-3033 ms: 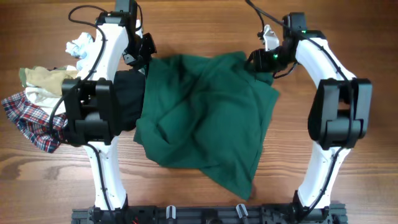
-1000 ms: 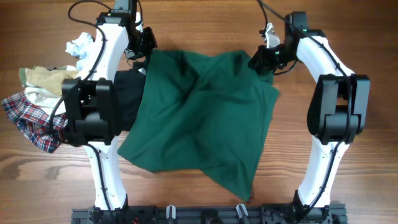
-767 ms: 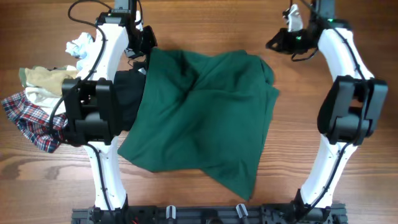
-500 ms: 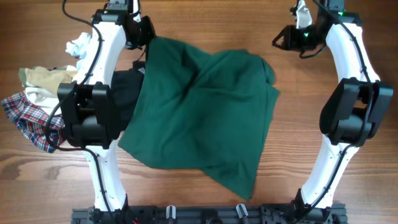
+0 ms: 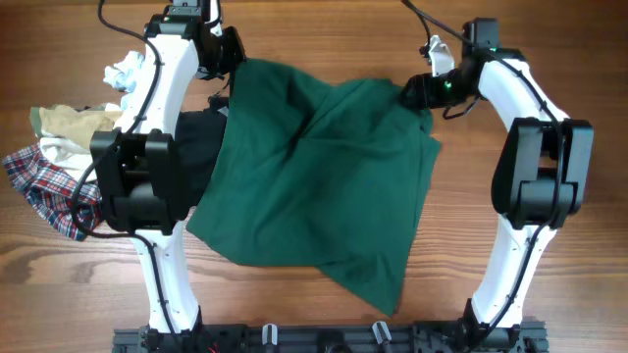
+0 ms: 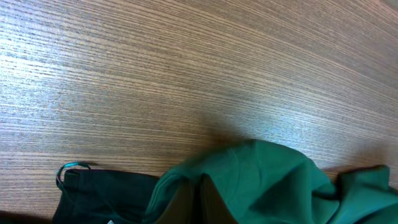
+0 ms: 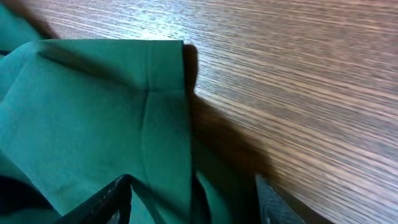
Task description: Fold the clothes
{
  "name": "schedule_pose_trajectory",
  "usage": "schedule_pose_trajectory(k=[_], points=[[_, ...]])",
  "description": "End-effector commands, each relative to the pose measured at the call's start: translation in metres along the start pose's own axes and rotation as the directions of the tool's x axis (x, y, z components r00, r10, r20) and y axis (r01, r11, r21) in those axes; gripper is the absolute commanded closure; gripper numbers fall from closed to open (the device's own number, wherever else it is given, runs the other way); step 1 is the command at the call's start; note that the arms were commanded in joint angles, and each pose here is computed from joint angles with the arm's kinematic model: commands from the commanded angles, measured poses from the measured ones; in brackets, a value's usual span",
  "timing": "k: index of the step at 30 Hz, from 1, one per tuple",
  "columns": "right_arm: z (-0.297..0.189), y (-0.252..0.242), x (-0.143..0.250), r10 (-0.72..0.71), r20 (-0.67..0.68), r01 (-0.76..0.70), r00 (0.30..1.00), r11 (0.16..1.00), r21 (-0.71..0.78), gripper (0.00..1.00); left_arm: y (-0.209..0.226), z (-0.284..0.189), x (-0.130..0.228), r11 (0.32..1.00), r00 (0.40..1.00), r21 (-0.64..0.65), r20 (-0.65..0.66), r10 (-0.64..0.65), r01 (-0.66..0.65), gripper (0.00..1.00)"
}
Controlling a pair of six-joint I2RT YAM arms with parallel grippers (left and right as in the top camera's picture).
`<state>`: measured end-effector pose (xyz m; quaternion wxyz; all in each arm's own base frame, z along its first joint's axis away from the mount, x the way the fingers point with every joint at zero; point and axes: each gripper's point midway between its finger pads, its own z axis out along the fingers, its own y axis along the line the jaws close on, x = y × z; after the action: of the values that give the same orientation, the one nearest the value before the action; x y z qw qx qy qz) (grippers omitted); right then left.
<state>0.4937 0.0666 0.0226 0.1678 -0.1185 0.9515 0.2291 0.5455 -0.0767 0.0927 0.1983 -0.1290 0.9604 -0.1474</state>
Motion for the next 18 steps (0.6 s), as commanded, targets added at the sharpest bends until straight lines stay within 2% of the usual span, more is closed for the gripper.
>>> schedule_pose_trajectory(k=[1, 2, 3, 4, 7, 11, 15, 18], points=[[-0.003, 0.018, -0.009, -0.029, 0.032, 0.031, 0.999, 0.999, -0.035, 0.52, -0.009, -0.018, -0.008, 1.0, 0.999, 0.014, 0.038, 0.014, -0.014, 0.96], [0.0, 0.021, -0.01, -0.029, 0.031, 0.031, 0.999, 0.999, -0.037, 0.62, -0.009, -0.018, -0.008, 1.0, 0.999, 0.014, 0.038, 0.013, -0.014, 0.96], [0.001, 0.022, -0.011, -0.023, 0.033, 0.024, 0.999, 0.999, -0.038, 0.84, -0.009, -0.018, -0.008, 1.0, 0.999, 0.013, 0.037, 0.013, -0.013, 0.96], [0.0, 0.021, -0.012, -0.023, 0.039, 0.024, 0.999, 0.999, -0.035, 0.96, -0.008, -0.018, -0.007, 1.0, 0.999, 0.012, 0.035, 0.013, -0.013, 0.96], [-0.023, 0.011, -0.03, 0.012, 0.077, -0.01, 0.997, 1.0, -0.019, 0.96, -0.007, -0.018, -0.008, 1.0, 0.999, 0.005, 0.038, 0.013, -0.013, 0.96], [-0.105, -0.01, -0.08, -0.023, 0.22, 0.002, 0.975, 0.995, 0.095, 0.96, -0.01, -0.02, -0.017, 1.0, 0.997, 0.013, 0.078, 0.02, -0.021, 0.96], [-0.125, -0.029, -0.1, -0.071, 0.294, 0.017, 0.953, 0.983, 0.182, 0.96, -0.023, -0.025, -0.045, 0.997, 0.981, 0.057, 0.191, 0.038, -0.05, 0.96], [-0.127, -0.029, -0.107, -0.077, 0.319, 0.017, 0.945, 0.982, 0.186, 0.96, -0.031, -0.03, -0.062, 0.994, 0.963, 0.083, 0.265, 0.047, -0.071, 0.96]])
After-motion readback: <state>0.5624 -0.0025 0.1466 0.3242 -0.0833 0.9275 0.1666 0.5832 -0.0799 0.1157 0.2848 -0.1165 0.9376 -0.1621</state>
